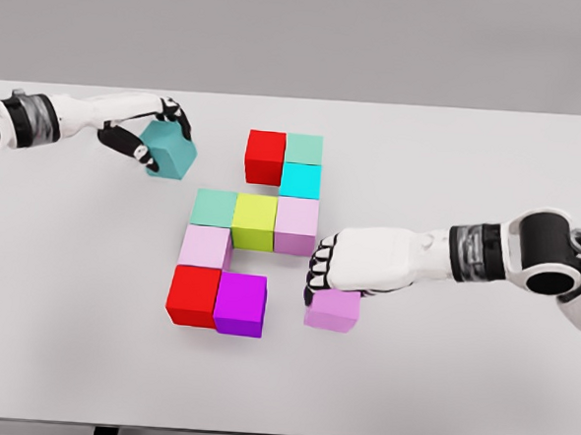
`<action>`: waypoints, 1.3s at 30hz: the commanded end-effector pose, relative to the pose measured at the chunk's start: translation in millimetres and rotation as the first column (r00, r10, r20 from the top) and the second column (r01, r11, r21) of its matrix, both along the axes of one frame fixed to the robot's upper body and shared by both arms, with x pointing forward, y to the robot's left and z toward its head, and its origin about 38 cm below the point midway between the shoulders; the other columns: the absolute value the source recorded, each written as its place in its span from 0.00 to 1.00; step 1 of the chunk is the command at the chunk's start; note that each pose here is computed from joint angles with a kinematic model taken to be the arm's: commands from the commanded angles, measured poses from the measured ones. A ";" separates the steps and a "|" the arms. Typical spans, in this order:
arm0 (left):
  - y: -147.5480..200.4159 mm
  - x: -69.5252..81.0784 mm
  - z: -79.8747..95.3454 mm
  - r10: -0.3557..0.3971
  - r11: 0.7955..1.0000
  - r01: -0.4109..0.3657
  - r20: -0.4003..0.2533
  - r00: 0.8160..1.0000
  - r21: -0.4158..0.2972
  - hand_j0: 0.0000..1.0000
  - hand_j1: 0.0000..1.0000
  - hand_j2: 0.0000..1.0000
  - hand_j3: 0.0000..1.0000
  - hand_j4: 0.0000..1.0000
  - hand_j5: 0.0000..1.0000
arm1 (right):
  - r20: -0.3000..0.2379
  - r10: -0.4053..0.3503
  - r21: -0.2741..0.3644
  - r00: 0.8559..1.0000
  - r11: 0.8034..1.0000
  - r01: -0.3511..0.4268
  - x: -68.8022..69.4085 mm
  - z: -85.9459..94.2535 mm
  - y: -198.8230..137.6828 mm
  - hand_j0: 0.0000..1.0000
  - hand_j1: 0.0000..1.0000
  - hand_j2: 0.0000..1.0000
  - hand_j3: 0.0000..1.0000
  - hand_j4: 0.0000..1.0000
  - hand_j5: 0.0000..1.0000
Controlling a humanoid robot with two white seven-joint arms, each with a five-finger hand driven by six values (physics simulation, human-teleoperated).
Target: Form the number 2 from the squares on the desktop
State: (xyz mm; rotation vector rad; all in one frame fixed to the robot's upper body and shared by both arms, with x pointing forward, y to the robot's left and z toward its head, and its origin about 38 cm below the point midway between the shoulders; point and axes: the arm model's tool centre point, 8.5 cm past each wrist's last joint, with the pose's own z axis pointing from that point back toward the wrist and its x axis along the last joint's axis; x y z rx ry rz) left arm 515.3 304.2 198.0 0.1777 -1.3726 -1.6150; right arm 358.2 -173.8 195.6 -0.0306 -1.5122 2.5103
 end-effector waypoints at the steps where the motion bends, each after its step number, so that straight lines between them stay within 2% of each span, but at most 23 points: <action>1: -9.2 8.6 -16.8 0.031 1.000 -0.031 -0.034 0.999 0.004 0.48 0.48 0.48 0.48 0.48 0.48 | -0.028 0.029 0.010 0.999 1.000 -0.029 -5.8 -7.4 12.2 0.66 0.66 0.66 0.66 0.66 0.66; 5: -8.9 16.6 -18.8 0.071 0.997 -0.071 -0.049 0.996 0.007 0.48 0.48 0.48 0.48 0.48 0.48 | -0.019 0.064 0.033 0.998 0.997 -0.064 -5.1 -0.1 27.3 0.66 0.66 0.66 0.66 0.66 0.66; 7: -12.4 20.5 -14.3 0.084 0.996 -0.085 -0.043 0.995 -0.004 0.48 0.48 0.48 0.48 0.48 0.48 | -0.016 0.072 0.037 0.997 0.997 -0.071 -4.6 2.3 30.3 0.67 0.67 0.67 0.67 0.67 0.67; 11: -27.7 30.8 -20.7 0.105 0.994 -0.105 -0.056 0.993 0.000 0.48 0.48 0.48 0.48 0.48 0.48 | -0.012 0.075 0.041 0.997 0.996 -0.075 -4.1 4.1 32.2 0.71 0.71 0.71 0.71 0.71 0.71; 17: -40.6 35.1 -21.6 0.111 0.994 -0.111 -0.061 0.992 -0.006 0.48 0.48 0.48 0.48 0.48 0.48 | -0.012 0.075 0.041 0.997 0.996 -0.075 -4.1 4.1 32.2 0.72 0.72 0.72 0.72 0.72 0.72; 18: -44.9 37.8 -16.2 0.110 0.994 -0.111 -0.052 0.993 -0.017 0.48 0.48 0.48 0.48 0.48 0.48 | -0.012 0.075 0.041 0.997 0.996 -0.075 -4.1 4.1 32.2 0.83 0.83 0.83 0.83 0.83 0.83; 19: -46.9 38.2 -16.8 0.113 0.993 -0.114 -0.056 0.992 -0.017 0.48 0.48 0.48 0.48 0.48 0.48 | -0.011 0.075 0.040 0.997 0.996 -0.075 -4.1 4.0 32.2 0.88 0.88 0.88 0.88 0.88 0.88; 20: -53.1 39.3 -17.3 0.113 0.993 -0.114 -0.061 0.992 -0.021 0.48 0.48 0.48 0.48 0.48 0.48 | -0.011 0.075 0.040 0.997 0.996 -0.075 -4.1 4.0 32.2 1.00 1.00 1.00 1.00 1.00 1.00; 30: -66.1 39.6 -18.8 0.096 0.995 -0.098 -0.066 0.993 -0.033 0.48 0.48 0.48 0.48 0.48 0.48 | -0.004 0.067 0.051 0.998 0.997 -0.066 -1.7 8.6 30.4 1.00 1.00 1.00 1.00 1.00 1.00; 31: -66.5 39.6 -18.5 0.095 0.995 -0.097 -0.065 0.993 -0.034 0.48 0.48 0.48 0.48 0.48 0.48 | 0.000 0.058 0.056 0.998 0.997 -0.058 0.1 11.6 27.6 1.00 1.00 1.00 1.00 1.00 1.00; 34: -67.0 39.8 -17.4 0.093 0.995 -0.096 -0.063 0.994 -0.034 0.48 0.48 0.48 0.48 0.48 0.48 | -0.010 -0.026 0.145 1.000 0.989 0.027 10.7 36.5 -0.4 1.00 1.00 1.00 1.00 1.00 1.00; 36: -67.9 39.8 -17.5 0.092 0.995 -0.094 -0.063 0.994 -0.035 0.48 0.48 0.48 0.48 0.48 0.48 | 0.001 -0.067 0.151 0.998 0.986 0.066 14.0 42.3 -15.8 1.00 1.00 1.00 1.00 1.00 1.00; 39: -67.9 39.8 -17.5 0.092 0.995 -0.094 -0.063 0.994 -0.035 0.48 0.48 0.48 0.48 0.48 0.48 | 0.000 -0.073 0.153 0.997 0.986 0.072 14.3 43.2 -18.1 1.00 1.00 1.00 1.00 1.00 1.00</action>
